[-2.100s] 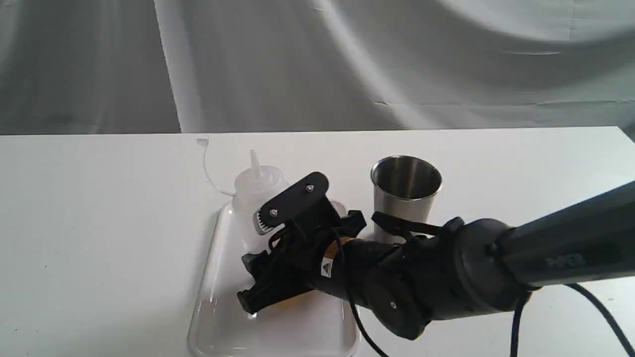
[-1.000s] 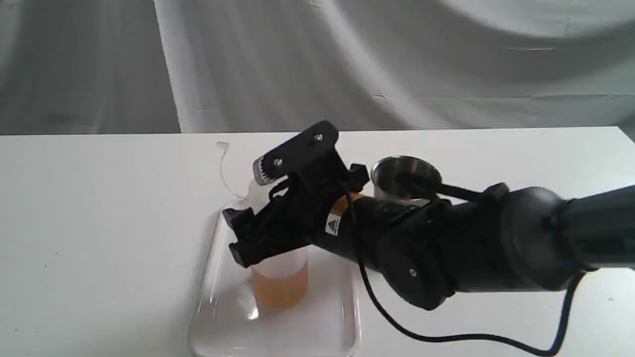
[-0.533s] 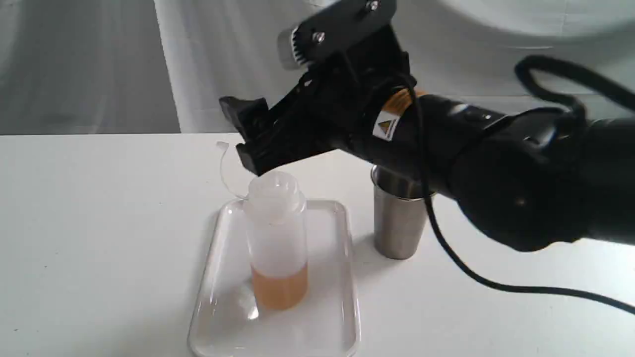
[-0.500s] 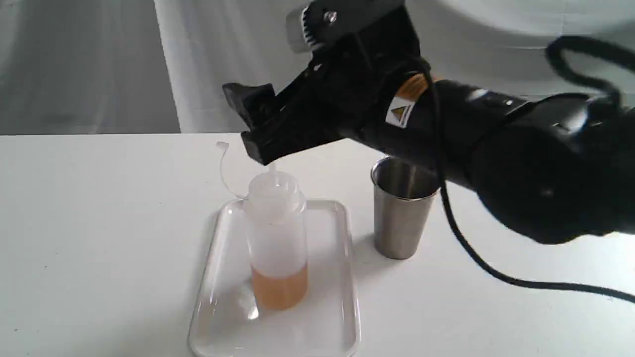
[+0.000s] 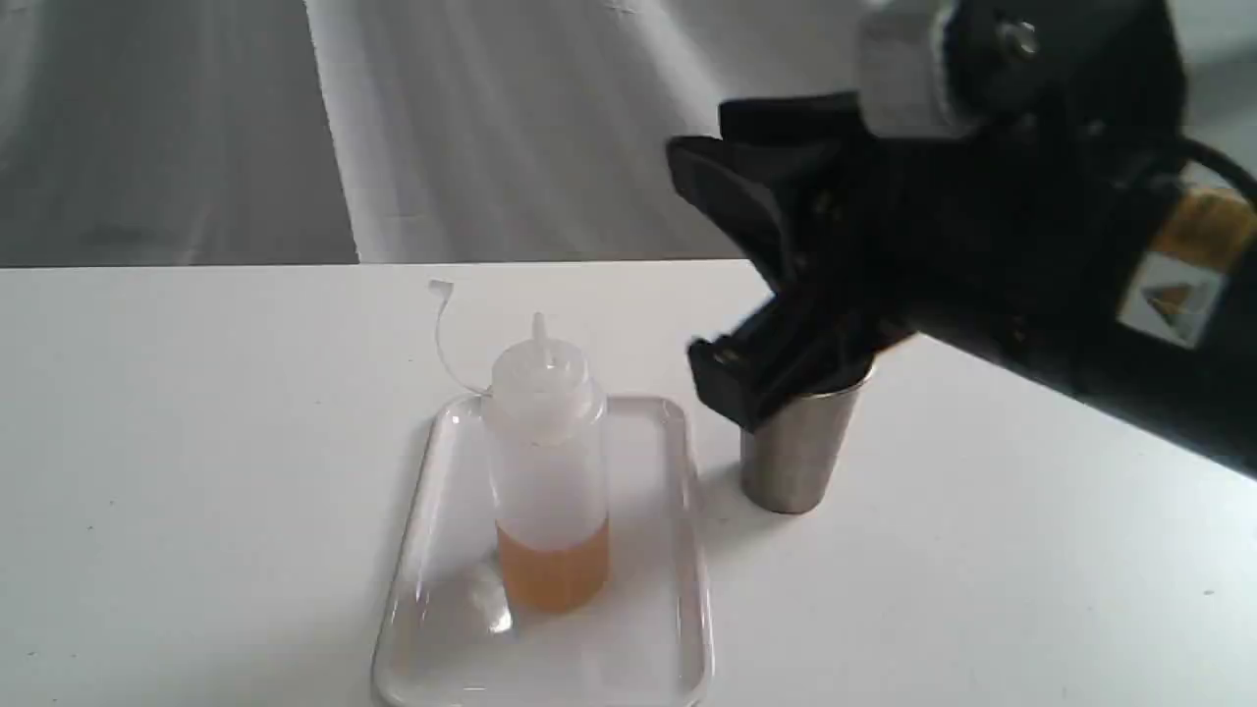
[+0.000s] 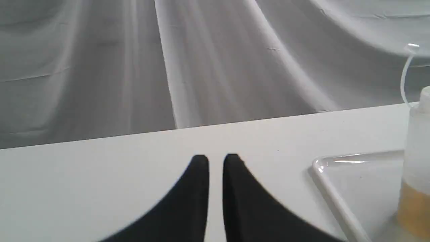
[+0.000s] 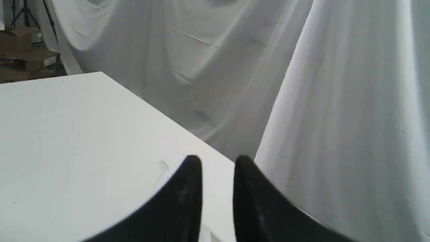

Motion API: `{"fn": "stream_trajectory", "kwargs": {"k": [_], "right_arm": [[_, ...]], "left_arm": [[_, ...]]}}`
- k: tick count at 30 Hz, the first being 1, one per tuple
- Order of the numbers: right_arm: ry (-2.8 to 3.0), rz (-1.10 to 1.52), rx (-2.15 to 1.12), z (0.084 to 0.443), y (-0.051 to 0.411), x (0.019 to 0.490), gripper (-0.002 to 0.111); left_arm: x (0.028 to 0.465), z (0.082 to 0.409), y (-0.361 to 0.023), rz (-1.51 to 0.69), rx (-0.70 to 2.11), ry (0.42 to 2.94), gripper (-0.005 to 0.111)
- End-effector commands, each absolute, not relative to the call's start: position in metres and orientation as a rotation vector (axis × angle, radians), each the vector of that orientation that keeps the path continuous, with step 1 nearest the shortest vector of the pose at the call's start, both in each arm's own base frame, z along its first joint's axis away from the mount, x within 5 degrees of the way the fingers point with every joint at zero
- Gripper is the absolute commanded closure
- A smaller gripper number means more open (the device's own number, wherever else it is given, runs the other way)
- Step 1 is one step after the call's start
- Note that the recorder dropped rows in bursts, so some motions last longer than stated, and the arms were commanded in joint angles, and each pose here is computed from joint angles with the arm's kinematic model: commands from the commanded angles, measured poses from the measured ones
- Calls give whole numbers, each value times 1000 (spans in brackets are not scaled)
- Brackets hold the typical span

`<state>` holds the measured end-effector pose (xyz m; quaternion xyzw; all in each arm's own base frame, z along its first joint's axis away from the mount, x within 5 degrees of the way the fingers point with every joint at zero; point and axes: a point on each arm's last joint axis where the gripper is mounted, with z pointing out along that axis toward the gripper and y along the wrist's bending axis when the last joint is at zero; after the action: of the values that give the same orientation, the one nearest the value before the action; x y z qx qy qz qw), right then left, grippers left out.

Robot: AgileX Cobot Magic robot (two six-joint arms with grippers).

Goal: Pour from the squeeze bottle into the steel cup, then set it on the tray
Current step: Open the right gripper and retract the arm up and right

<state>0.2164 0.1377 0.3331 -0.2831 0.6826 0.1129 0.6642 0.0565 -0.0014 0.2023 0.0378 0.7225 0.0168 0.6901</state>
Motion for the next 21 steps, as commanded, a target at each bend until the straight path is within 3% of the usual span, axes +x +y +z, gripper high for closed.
{"fn": "stream_trajectory", "kwargs": {"k": [1, 3, 12, 21], "right_arm": [[1518, 252, -633, 331, 124, 196, 102], [1502, 255, -624, 330, 116, 183, 108], [1518, 271, -622, 336, 90, 141, 108], [1616, 305, -620, 330, 87, 136, 108]], "left_arm": [[56, 201, -2, 31, 86, 1614, 98], [56, 201, -2, 31, 86, 1614, 98], [56, 201, -2, 31, 86, 1614, 98], [56, 201, -2, 31, 86, 1614, 98]]}}
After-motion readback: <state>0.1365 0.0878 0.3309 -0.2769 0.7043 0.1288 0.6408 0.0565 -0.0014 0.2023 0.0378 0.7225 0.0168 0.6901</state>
